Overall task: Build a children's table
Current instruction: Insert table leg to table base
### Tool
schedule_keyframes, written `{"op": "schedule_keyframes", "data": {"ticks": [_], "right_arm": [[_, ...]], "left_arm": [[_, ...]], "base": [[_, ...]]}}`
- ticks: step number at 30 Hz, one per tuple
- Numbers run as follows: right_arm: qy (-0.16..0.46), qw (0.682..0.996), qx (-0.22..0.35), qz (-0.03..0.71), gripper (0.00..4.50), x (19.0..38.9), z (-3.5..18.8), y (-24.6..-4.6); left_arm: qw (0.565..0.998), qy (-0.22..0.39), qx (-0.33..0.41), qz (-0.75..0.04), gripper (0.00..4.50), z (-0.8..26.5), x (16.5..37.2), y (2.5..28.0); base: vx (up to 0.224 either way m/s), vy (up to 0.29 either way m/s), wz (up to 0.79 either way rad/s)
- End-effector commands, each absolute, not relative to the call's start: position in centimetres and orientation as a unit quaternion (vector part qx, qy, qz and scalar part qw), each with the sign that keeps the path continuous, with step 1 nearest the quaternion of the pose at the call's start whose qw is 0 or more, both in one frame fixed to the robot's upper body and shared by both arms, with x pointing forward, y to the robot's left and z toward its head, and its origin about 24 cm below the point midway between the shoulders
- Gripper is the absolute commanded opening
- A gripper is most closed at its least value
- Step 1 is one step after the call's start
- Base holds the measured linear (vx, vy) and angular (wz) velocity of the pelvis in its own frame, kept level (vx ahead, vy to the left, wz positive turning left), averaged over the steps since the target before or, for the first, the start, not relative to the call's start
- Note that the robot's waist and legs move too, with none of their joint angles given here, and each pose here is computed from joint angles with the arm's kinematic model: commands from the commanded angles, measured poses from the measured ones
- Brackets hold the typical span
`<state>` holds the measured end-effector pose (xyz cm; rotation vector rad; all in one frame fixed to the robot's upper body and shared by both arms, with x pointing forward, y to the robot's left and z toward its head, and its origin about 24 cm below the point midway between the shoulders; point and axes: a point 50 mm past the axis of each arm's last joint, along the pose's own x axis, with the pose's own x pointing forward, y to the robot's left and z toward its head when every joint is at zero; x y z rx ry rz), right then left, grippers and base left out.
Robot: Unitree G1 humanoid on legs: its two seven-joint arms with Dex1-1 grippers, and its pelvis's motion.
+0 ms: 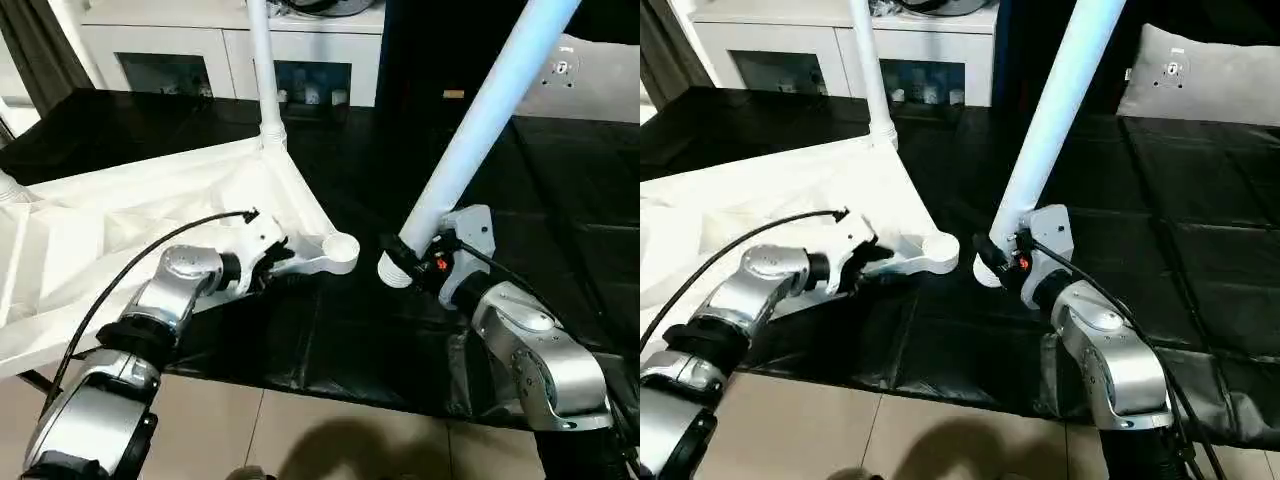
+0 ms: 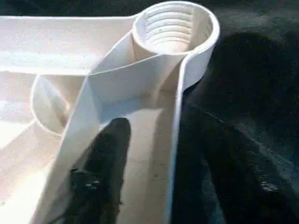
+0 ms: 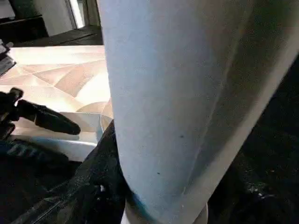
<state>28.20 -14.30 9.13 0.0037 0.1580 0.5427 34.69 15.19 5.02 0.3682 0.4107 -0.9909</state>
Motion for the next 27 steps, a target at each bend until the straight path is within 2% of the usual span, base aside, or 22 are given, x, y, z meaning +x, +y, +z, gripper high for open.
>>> {"op": "schedule_keyframes", "data": {"ticks": [1,5,7,14,17,20,22,25,26,27], "right_arm": [[0.067,0.959,-0.002,0.274,1.88,27.9,9.9,-14.2],[0.070,0.959,-0.001,0.276,1.88,27.8,9.9,-14.4],[0.072,0.957,-0.005,0.282,1.88,27.6,9.8,-14.3],[0.072,0.956,-0.008,0.283,1.88,27.5,10.0,-14.5],[0.072,0.956,-0.009,0.283,1.88,27.5,10.1,-14.6],[0.070,0.956,-0.016,0.286,1.88,27.6,10.4,-14.9],[0.070,0.955,-0.020,0.287,1.88,27.6,10.6,-15.0],[0.070,0.953,-0.028,0.295,1.88,27.5,11.0,-15.0],[0.070,0.950,-0.031,0.303,1.88,27.3,11.3,-15.0],[0.069,0.949,-0.032,0.307,1.88,27.2,11.5,-15.0]], "left_arm": [[0.837,0.209,0.196,-0.466,2.45,4.5,34.8,15.8],[0.840,0.215,0.198,-0.456,2.26,4.3,35.0,16.1],[0.838,0.216,0.204,-0.457,1.98,4.3,35.0,16.0],[0.826,0.221,0.217,-0.472,1.47,4.3,35.2,15.8],[0.818,0.225,0.221,-0.481,1.11,4.3,35.2,15.7],[0.811,0.218,0.220,-0.497,0.92,4.5,35.2,15.1],[0.807,0.214,0.224,-0.503,0.60,4.5,35.2,14.9],[0.802,0.206,0.232,-0.511,0.56,4.5,35.1,14.5],[0.795,0.194,0.244,-0.521,0.30,4.5,34.9,14.1],[0.791,0.188,0.249,-0.526,0.30,4.5,34.8,14.0]], "base": [[0.000,0.000,0.00],[0.000,0.000,0.00],[0.000,0.000,0.00],[0.000,0.000,0.00],[0.000,0.000,0.00],[0.000,0.000,0.00],[0.000,0.000,0.00],[0.000,0.000,0.00],[0.000,0.000,0.00],[0.000,0.000,0.00]]}}
